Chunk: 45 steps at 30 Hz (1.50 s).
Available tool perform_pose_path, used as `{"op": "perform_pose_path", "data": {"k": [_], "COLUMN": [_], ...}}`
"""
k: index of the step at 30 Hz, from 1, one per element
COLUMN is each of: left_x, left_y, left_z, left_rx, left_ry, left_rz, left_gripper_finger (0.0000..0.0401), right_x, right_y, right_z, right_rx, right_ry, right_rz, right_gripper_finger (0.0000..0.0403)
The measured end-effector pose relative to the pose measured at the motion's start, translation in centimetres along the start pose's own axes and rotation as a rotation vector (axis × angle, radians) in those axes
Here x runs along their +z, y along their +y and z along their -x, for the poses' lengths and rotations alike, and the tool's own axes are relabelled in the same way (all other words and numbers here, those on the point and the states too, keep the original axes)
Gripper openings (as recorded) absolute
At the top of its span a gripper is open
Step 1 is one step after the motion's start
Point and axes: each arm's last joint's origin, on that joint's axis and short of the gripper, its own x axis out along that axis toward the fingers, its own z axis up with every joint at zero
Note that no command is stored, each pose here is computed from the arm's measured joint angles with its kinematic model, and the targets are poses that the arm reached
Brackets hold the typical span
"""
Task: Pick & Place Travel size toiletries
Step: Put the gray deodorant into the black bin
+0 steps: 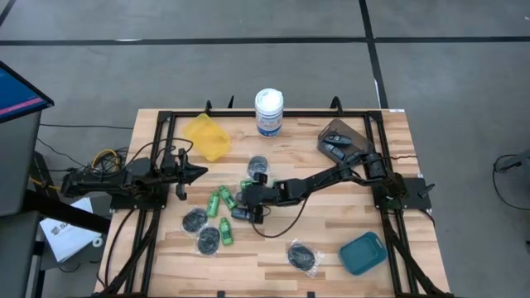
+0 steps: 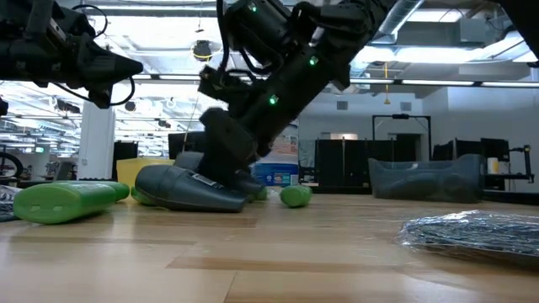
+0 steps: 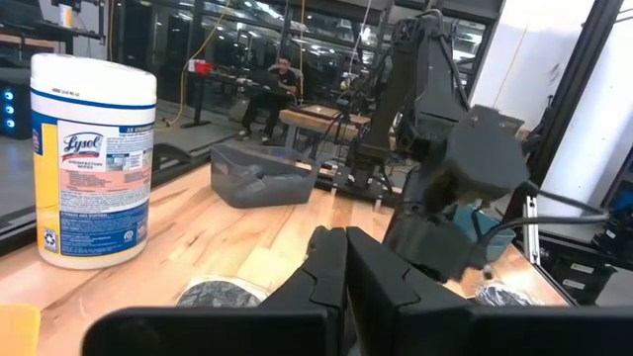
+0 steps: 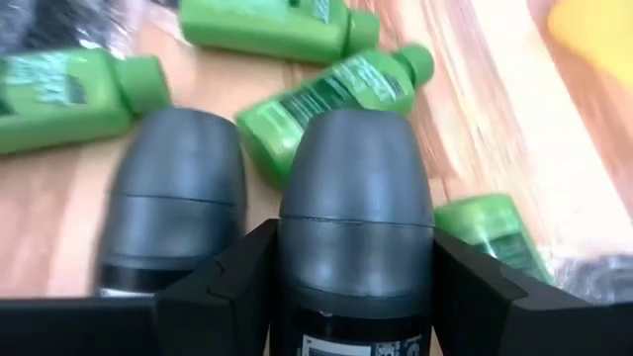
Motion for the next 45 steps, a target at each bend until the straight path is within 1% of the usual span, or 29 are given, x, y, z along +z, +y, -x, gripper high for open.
{"op": "perform_pose_path", "data": {"k": [3,6,9,11,14,17,22,24,26,29,31,34,38,42,45], "left_x": [0.0,0.0,0.0,0.0,0.0,0.0,0.1,0.1,0.1,0.2,0.2,0.2,0.2,0.2,0.2], "left_y": [0.0,0.0,0.0,0.0,0.0,0.0,0.0,0.0,-0.1,-0.1,-0.1,-0.1,-0.1,-0.1,-0.1], "left_z": [0.0,0.0,0.0,0.0,-0.1,0.0,0.0,0.0,0.0,0.0,0.0,0.0,0.0,0.0,0.0], "left_rx": [-0.003,-0.004,-0.004,-0.005,-0.004,-0.004,-0.006,-0.007,-0.008,-0.008,-0.008,-0.009,-0.009,-0.010,-0.011], "left_ry": [0.002,0.003,0.002,0.001,0.002,-0.001,-0.008,-0.011,-0.013,-0.015,-0.015,-0.016,-0.017,-0.020,-0.021], "left_rz": [-0.001,-0.001,-0.001,-0.001,-0.001,0.000,0.002,0.002,0.003,0.003,0.003,0.003,0.003,0.004,0.004], "left_gripper_finger": [0.0002,0.0002,0.0002,0.0002,0.0002,0.0002,0.0002,0.0002,0.0002,0.0002,0.0002,0.0002,0.0002,0.0002,0.0002], "right_x": [1.1,2.3,3.4,4.2,5.0,5.3,4.8,3.9,2.5,0.0,-2.0,-5.1,-8.7,-11.1,-12.1], "right_y": [0.0,-0.5,-1.4,-2.2,-3.3,-4.7,-6.8,-7.5,-8.2,-9.1,-9.7,-10.8,-11.8,-12.8,-14.0], "right_z": [1.2,3.0,5.4,7.3,10.8,14.6,21.1,23.3,25.2,27.1,27.8,28.1,27.5,26.4,25.6], "right_rx": [0.005,0.004,-0.033,-0.076,-0.175,-0.256,-0.383,-0.433,-0.467,-0.502,-0.520,-0.573,-0.627,-0.680,-0.732], "right_ry": [-0.035,-0.046,-0.041,-0.042,-0.011,0.041,0.095,0.091,0.095,0.079,0.068,0.076,0.105,0.155,0.219], "right_rz": [0.026,0.050,0.083,0.109,0.143,0.161,0.115,0.078,0.033,-0.053,-0.117,-0.201,-0.301,-0.345,-0.358], "right_gripper_finger": [0.0197,0.0197,0.0197,0.0197,0.0197,0.0198,0.0198,0.0198,0.0198,0.0198,0.0198,0.0198,0.0198,0.0198,0.0198]}}
